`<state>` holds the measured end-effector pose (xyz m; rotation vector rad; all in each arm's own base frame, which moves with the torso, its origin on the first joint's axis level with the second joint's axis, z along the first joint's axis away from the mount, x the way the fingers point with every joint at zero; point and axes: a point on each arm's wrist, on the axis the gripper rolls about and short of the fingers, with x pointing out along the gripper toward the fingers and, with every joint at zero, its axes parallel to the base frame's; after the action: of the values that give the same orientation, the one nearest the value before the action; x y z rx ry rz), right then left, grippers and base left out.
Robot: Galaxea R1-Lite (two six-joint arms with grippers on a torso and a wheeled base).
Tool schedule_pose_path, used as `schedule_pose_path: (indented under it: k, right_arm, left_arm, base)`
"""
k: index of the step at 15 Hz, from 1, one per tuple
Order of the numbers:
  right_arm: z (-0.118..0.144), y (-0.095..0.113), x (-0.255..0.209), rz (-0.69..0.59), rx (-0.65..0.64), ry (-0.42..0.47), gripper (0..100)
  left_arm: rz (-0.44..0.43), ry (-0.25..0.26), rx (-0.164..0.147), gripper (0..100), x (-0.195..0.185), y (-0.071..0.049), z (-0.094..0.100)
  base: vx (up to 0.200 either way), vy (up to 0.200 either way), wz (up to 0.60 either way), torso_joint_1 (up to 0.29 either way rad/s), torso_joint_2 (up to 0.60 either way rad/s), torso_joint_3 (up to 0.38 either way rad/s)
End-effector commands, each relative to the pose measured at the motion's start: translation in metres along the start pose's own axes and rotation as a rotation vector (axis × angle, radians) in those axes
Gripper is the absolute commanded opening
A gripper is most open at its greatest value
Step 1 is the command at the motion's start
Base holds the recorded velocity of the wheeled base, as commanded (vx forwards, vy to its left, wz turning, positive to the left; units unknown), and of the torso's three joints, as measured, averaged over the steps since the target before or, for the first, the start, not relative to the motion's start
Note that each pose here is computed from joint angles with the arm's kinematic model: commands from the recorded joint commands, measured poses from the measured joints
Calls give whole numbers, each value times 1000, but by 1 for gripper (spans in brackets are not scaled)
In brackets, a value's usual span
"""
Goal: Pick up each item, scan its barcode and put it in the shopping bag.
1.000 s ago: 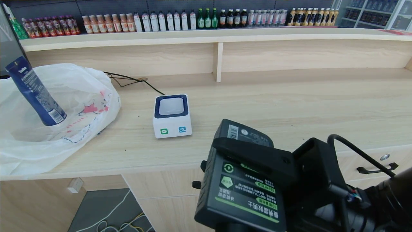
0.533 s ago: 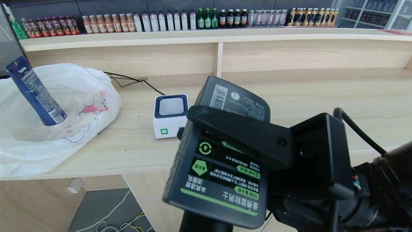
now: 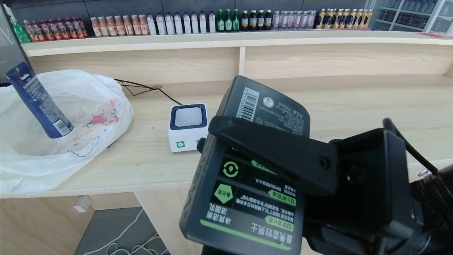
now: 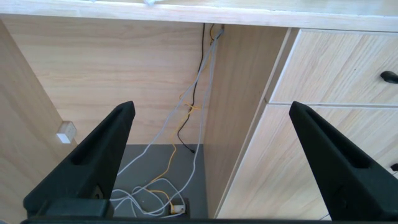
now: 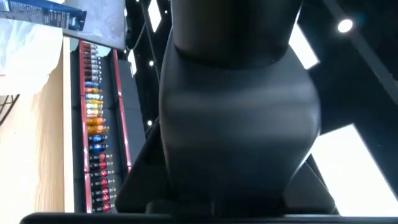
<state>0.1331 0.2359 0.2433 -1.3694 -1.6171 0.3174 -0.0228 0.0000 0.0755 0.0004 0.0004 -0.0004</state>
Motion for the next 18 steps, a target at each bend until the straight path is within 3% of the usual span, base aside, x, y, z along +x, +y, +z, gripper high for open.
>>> schedule_pose_path:
  k: [1,11,18]
  right_arm:
    - [0,-1,-1,0,0,0,0]
    - [0,-1,-1,1,11,-1,0]
    - [6,20,3,53,217,-9,0]
  left_arm:
    - [0,0,0,100,0,0,0]
    - [-1,0,0,100,0,0,0]
    - [-1,0,1,100,0,0,0]
  base:
    - [0,0,0,0,0,0]
    - [0,0,0,0,0,0]
    - [0,0,0,0,0,0]
